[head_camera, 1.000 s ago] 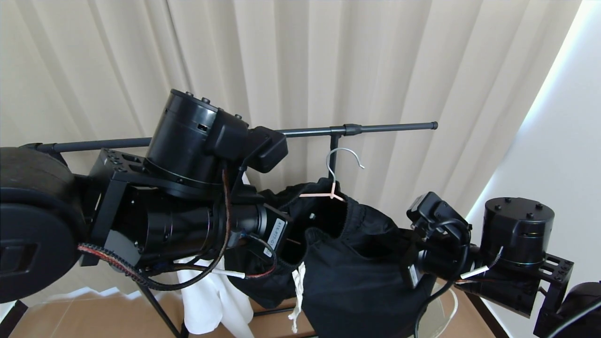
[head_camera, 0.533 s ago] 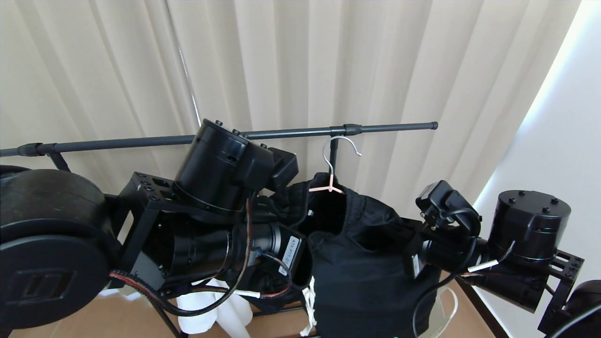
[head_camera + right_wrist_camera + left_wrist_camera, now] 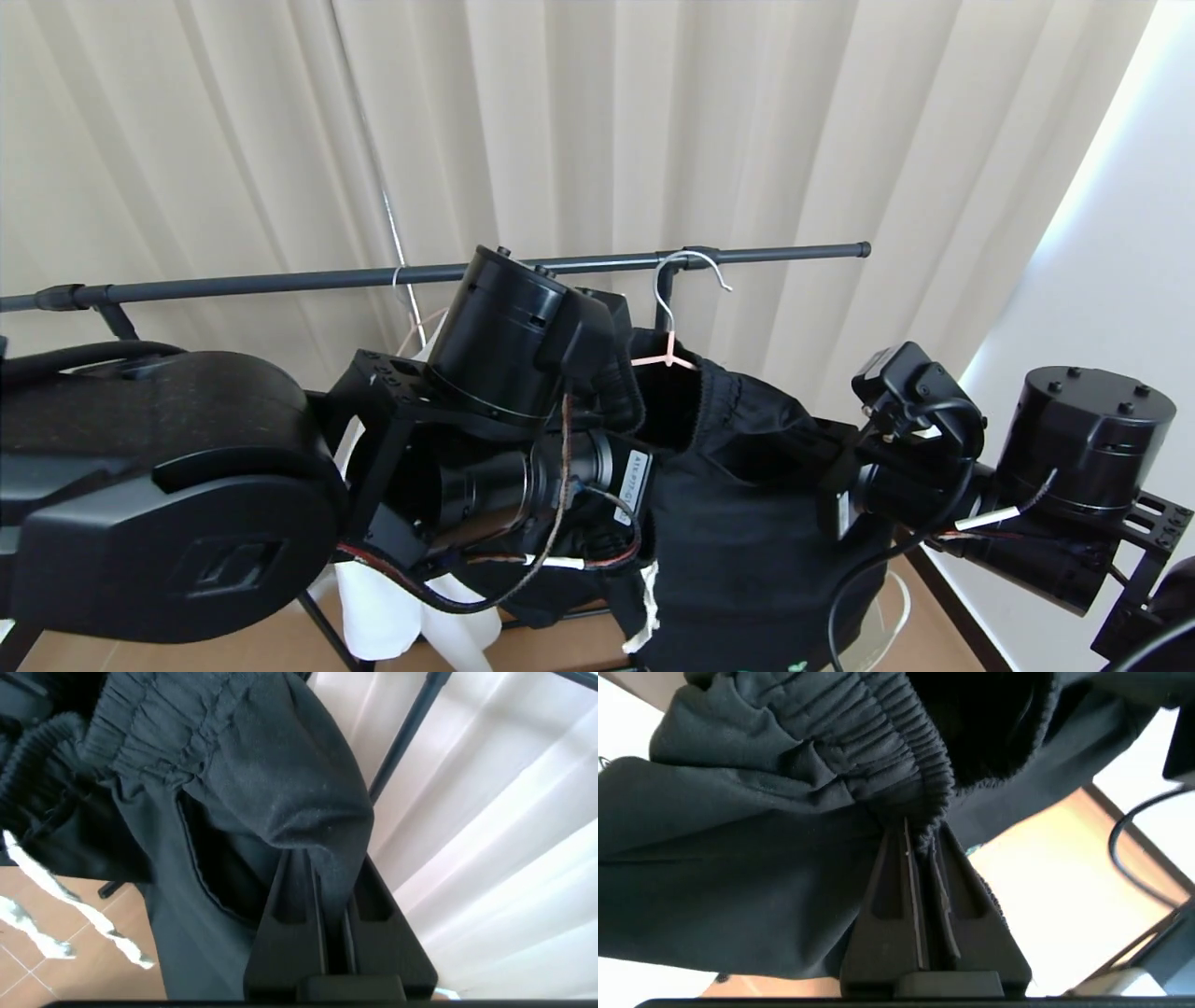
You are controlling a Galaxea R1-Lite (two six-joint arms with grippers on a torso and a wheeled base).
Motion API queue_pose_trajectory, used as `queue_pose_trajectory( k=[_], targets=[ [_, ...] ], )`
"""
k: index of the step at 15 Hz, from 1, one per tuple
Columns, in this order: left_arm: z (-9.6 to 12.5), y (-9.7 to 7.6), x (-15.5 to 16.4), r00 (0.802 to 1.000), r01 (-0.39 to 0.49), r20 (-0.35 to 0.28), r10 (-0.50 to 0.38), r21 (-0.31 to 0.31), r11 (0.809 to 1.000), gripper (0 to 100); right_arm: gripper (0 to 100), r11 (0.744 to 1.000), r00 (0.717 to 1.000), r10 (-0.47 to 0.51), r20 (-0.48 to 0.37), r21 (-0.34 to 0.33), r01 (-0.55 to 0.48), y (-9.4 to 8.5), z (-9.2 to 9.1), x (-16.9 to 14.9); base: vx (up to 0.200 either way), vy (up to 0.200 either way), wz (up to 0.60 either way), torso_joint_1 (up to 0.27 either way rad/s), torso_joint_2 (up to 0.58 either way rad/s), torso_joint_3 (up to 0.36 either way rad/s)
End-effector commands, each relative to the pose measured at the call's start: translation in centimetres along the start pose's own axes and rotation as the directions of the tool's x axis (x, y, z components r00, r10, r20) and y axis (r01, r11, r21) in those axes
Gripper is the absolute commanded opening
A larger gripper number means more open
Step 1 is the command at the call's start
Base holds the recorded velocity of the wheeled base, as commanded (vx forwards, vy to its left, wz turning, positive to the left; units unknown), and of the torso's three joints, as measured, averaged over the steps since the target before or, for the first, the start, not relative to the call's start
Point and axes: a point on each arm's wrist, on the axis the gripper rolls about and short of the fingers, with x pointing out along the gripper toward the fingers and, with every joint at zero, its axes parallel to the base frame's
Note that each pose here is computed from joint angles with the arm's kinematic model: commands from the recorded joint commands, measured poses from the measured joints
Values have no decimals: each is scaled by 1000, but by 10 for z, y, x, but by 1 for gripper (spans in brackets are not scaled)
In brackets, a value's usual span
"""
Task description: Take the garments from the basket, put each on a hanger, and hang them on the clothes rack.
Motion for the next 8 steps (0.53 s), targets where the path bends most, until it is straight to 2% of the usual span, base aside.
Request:
queue_pose_trajectory(
  k=[1, 8],
  targets=[
    [-1, -2, 8, 1000, -7, -13, 7, 1, 1000, 0, 0, 1000, 1000, -2, 10, -2, 2, -1, 2, -1, 0, 0, 0, 0, 0, 0],
    [-6, -3, 23, 999, -21, -42, 21, 8, 1000, 0, 0, 1000, 1000, -5, 30, -3, 5, -1, 7, -7, 0, 0, 0, 0, 0, 0]
  ],
)
